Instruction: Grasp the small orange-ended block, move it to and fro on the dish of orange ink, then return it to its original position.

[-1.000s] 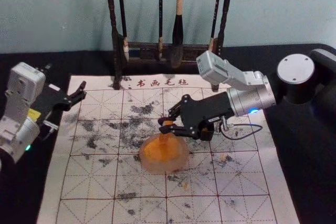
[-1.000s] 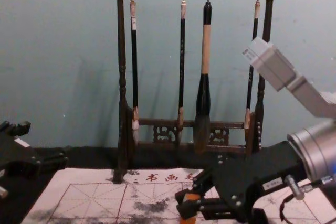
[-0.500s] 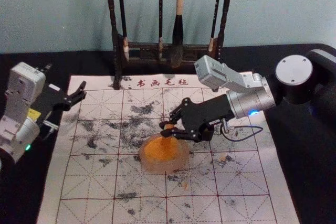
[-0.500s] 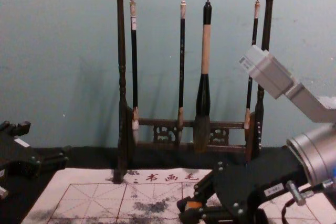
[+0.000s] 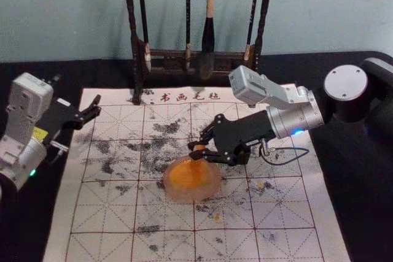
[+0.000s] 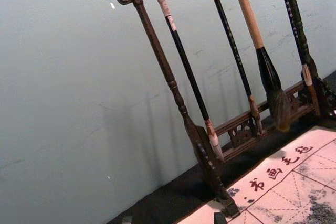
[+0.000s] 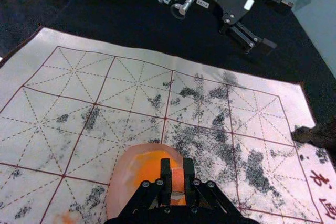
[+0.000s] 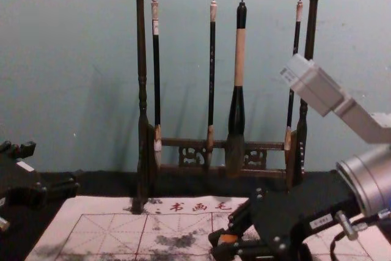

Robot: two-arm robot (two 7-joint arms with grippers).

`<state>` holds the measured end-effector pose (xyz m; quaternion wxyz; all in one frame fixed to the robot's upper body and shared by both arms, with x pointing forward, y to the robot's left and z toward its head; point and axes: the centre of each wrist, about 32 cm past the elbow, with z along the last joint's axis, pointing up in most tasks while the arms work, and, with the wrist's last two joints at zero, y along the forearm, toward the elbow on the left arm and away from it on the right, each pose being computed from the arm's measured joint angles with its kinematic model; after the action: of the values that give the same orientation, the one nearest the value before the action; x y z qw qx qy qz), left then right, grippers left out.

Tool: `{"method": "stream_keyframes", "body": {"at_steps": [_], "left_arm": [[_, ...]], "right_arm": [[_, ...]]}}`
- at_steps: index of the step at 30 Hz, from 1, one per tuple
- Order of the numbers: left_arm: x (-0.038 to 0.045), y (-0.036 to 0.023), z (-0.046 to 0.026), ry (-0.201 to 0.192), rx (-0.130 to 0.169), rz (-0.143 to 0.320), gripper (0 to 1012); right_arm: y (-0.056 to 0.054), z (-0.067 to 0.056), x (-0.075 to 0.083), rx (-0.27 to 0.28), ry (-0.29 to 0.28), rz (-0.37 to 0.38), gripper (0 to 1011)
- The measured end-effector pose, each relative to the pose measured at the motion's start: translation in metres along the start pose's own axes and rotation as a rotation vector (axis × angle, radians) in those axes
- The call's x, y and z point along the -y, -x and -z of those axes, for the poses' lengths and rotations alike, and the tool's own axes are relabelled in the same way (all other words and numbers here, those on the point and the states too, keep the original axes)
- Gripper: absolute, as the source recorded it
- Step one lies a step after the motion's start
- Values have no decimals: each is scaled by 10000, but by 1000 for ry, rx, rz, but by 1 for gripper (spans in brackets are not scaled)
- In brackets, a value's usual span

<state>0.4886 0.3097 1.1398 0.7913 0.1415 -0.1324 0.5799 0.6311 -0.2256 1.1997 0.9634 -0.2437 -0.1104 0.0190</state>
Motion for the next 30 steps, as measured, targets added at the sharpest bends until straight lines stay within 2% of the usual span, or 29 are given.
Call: {"method": "stream_keyframes", "body": {"at_steps": [19,30], "left_arm": [[0,0,0,0,0,0,1001],[0,0,0,0,0,0,1001]], "right_arm": [[120,10,146,8,5,-5,132],[203,9,127,13,-3,-38,132]]}}
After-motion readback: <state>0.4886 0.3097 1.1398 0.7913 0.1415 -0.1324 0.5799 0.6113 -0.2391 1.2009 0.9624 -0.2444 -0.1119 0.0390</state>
